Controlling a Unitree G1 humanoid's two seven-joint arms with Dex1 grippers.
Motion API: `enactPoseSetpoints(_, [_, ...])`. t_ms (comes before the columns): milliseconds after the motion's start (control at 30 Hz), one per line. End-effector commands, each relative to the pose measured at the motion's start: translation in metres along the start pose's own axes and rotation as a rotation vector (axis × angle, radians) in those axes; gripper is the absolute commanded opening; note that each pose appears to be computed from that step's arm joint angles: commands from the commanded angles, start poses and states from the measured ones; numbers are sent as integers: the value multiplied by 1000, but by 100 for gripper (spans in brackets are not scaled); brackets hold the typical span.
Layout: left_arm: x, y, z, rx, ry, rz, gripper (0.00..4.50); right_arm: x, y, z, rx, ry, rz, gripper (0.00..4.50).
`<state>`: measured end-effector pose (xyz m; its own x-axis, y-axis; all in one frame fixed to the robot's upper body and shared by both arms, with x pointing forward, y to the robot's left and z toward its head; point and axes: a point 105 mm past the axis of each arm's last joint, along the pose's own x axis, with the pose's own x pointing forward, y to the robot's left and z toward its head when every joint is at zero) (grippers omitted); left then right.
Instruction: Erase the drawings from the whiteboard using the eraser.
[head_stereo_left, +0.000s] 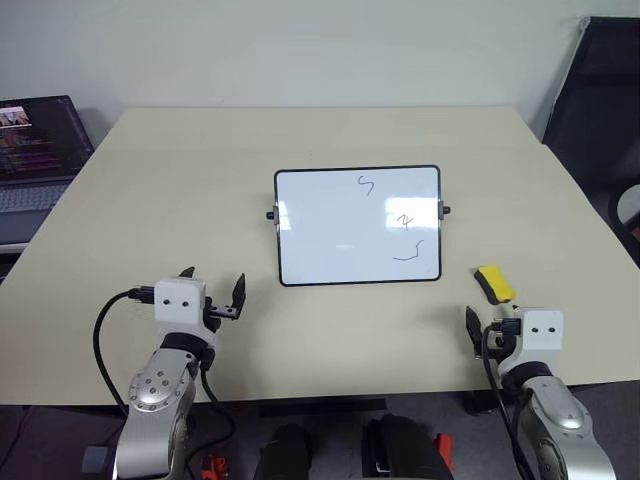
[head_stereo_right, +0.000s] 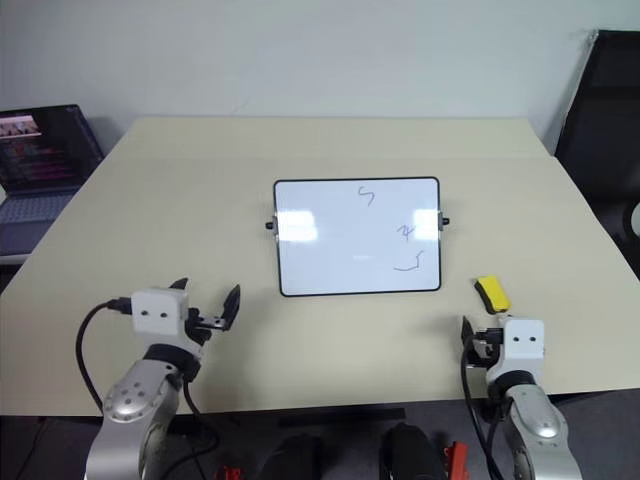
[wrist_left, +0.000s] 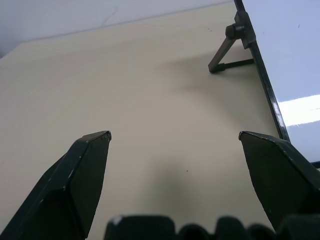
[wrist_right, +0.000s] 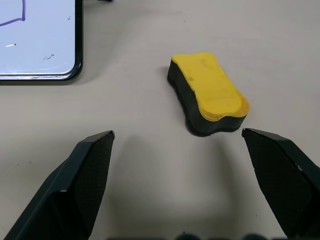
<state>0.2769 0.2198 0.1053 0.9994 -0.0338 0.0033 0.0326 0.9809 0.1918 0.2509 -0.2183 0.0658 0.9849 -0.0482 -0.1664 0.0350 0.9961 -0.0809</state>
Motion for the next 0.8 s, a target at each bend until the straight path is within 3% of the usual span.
enactPoseSetpoints(33, [-2,-3,16,13,-60,-17,450,-3,-7,4,-11,-31,-26,447])
enactPoseSetpoints(333, [5,-13,38,31,-114,-123,450,7,-16,26,-59,-95,-24,447])
enactPoseSetpoints(433, [13,-37,57,-42,-157,-322,450,13,-26,46,-71,-134,-51,447])
enactPoseSetpoints(600, [26,-74,75,-84,-192,-578,450,24,-26,48,-36,-92,-17,447])
enactPoseSetpoints(800, [12,-128,73,-153,-157,-1005,450,37,-25,40,-55,-19,39,447])
